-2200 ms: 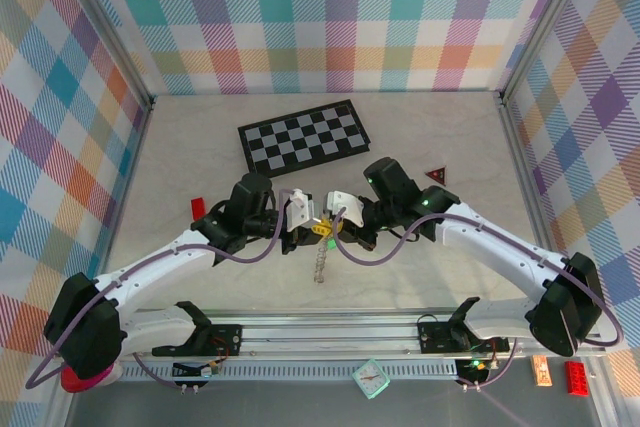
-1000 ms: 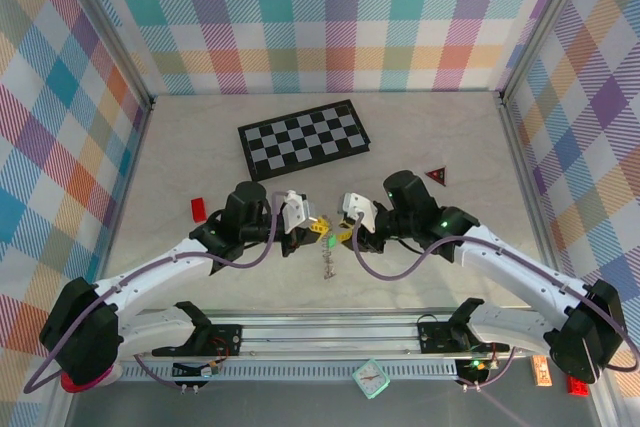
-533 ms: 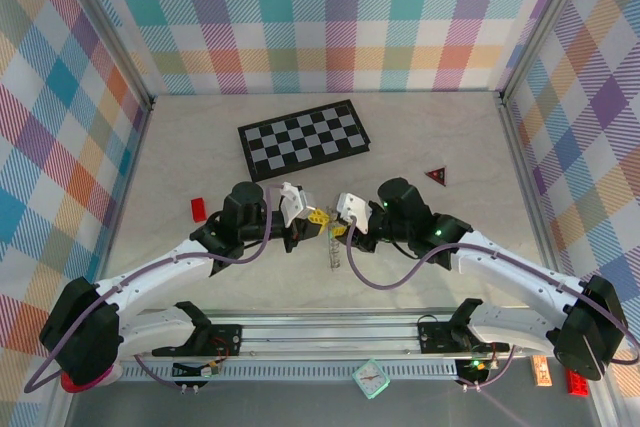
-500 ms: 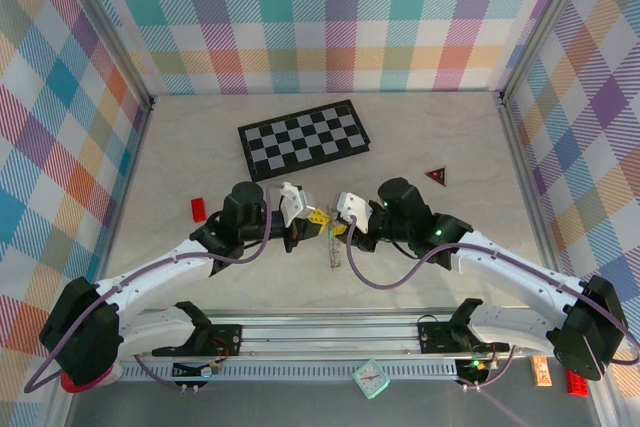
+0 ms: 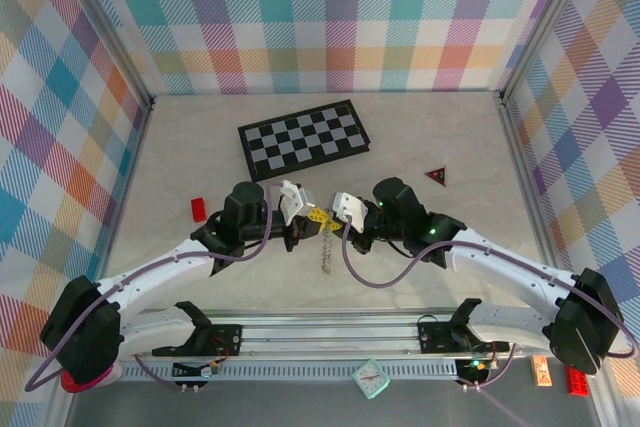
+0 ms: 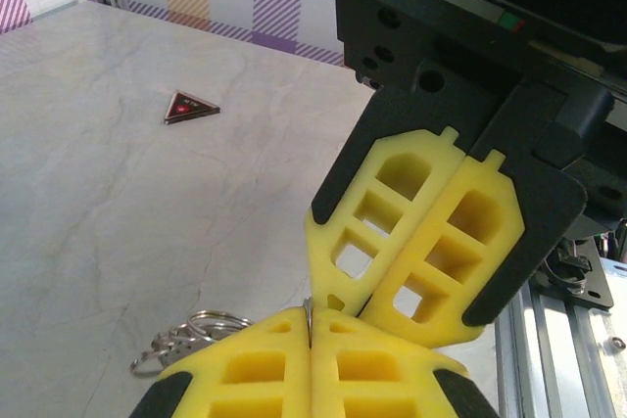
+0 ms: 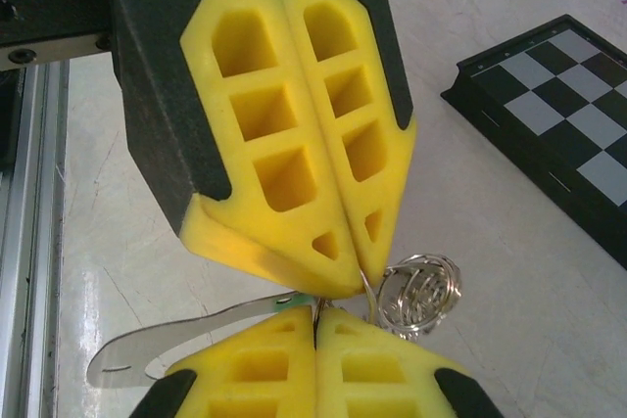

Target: Put the keys on the keyring

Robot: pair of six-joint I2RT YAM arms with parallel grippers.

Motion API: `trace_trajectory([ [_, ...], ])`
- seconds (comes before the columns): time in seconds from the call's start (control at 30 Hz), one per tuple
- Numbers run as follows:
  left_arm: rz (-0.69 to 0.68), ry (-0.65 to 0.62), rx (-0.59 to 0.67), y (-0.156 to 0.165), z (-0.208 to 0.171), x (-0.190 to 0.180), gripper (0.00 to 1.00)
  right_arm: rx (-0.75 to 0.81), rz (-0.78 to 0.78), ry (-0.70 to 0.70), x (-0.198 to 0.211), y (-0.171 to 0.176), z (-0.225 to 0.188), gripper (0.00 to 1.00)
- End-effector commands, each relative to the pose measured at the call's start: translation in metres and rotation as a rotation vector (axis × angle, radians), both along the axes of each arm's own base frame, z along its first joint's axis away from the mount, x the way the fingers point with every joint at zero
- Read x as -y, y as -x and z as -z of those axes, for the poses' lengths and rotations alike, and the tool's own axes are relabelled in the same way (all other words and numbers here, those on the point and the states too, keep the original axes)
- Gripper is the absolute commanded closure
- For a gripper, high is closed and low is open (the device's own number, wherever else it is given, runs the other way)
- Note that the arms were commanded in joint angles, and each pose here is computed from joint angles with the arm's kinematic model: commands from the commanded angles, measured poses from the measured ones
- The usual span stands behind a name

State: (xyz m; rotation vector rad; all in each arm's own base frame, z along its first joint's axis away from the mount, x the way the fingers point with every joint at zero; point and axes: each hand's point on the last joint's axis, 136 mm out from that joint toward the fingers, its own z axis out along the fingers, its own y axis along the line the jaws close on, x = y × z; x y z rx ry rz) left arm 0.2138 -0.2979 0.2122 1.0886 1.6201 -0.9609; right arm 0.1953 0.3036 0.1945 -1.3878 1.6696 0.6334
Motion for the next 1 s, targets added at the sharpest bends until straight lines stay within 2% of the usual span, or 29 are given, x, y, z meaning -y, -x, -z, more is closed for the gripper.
trace_trajectory([
  [0.0,0.013,0.07,0.072,-0.001,-0.027,0.006,1.0,-0.021,-0.074,-0.077,-0.014,0.013,-0.017,0.98],
  [0.07,0.013,0.069,0.075,-0.001,-0.027,0.006,1.0,-0.021,-0.065,-0.072,-0.012,0.013,-0.016,0.94],
  [0.17,0.015,0.063,0.081,-0.001,-0.026,0.006,1.0,-0.01,-0.033,-0.059,-0.004,0.012,-0.013,0.82],
  [0.3,0.022,0.06,0.093,0.001,-0.026,0.006,1.0,-0.032,-0.008,-0.075,0.012,0.013,-0.014,0.74],
  [0.6,0.083,0.084,0.117,0.01,-0.029,0.009,1.0,-0.096,0.026,-0.091,0.021,0.008,-0.004,0.72],
  [0.83,0.123,0.103,0.127,0.017,-0.034,0.011,1.0,-0.093,-0.011,-0.103,0.009,0.003,0.003,0.63],
  [0.97,0.141,0.114,0.133,0.019,-0.037,0.012,1.0,-0.082,-0.031,-0.103,0.006,0.003,0.008,0.62],
])
